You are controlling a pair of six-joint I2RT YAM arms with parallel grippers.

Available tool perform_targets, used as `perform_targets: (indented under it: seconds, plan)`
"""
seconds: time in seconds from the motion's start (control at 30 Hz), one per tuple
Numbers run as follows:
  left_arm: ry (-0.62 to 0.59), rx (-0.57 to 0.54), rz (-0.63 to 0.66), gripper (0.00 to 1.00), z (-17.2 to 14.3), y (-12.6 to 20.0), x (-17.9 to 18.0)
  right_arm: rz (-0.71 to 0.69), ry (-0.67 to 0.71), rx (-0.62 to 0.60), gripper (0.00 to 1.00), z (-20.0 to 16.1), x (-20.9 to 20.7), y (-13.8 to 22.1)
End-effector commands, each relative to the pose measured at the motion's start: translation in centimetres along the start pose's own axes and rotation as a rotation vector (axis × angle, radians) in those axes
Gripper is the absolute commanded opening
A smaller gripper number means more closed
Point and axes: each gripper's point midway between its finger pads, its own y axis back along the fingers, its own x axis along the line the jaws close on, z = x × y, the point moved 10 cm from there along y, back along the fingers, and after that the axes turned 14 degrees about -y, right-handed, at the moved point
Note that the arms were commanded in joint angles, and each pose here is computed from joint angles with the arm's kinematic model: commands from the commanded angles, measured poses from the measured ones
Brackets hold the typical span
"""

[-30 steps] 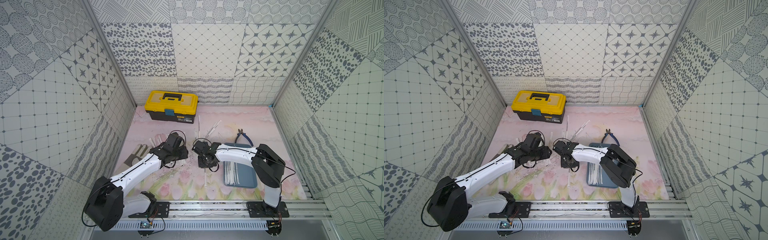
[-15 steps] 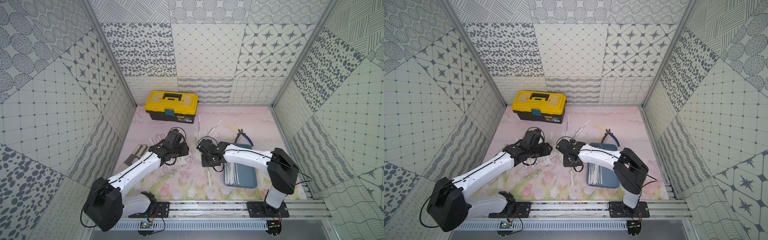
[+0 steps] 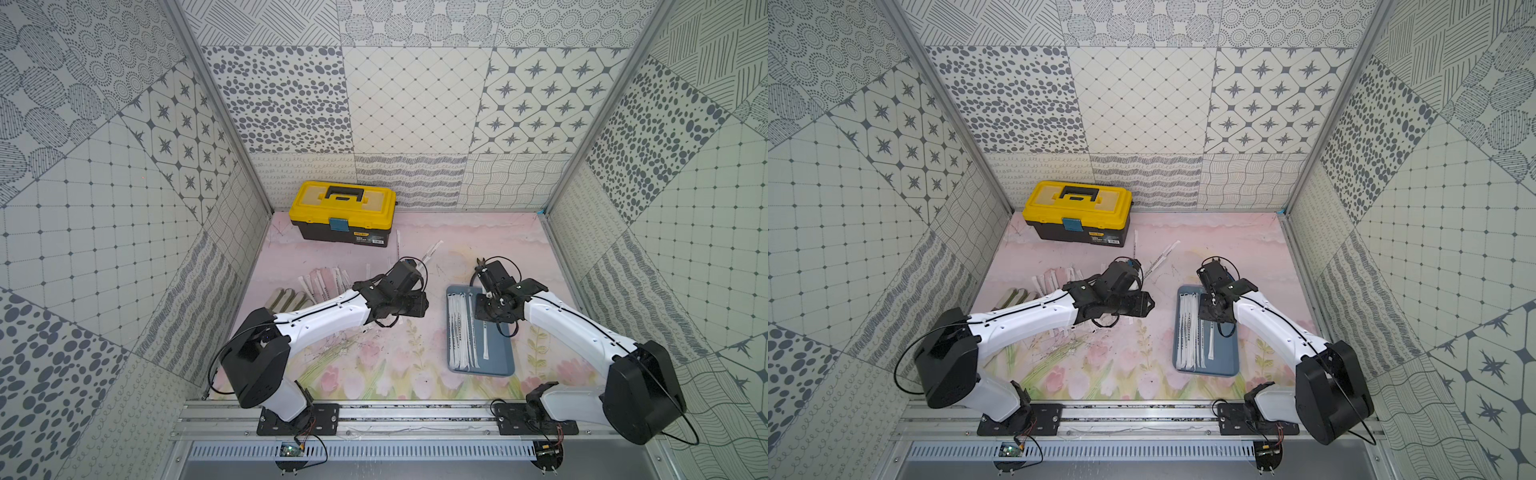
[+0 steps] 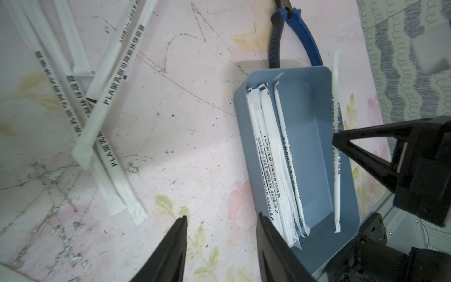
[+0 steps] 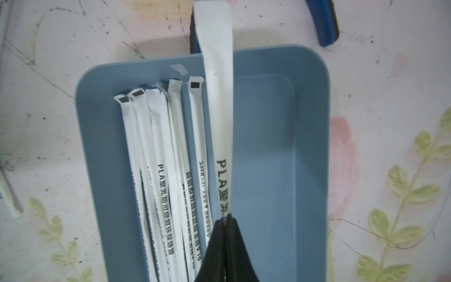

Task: Put the straws into the storage box
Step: Place the straw in the storage box.

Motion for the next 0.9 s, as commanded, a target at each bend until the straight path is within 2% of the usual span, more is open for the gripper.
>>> perform_targets:
  seconds: [0.0, 0.27, 0.57, 0.77, 0.87]
  plan:
    - [-0.018, 0.012, -0.105, 0.5, 0.5, -1.7, -2.2, 0.033, 0.054, -0.013, 0.02, 0.6, 0.7, -1.6]
    - [-0.032, 0.059, -0.084, 0.51, -0.3, -2.7, -1.8, 0.056, 0.04, 0.053, 0.01, 0.3, 1.4, -5.0]
    - [-0.036, 0.054, -0.076, 0.51, -0.4, -2.6, -1.6, 0.002, 0.028, 0.087, 0.02, -0.8, 0.3, -6.1]
    - [-0.061, 0.039, -0.049, 0.51, 0.1, -2.0, -1.3, 0.019, 0.03, 0.077, 0.09, -0.7, 0.7, -4.1]
    - [-0.096, 0.028, 0.002, 0.51, 1.6, -1.4, 0.3, 0.062, 0.01, 0.059, 0.2, -0.3, 1.1, -1.1]
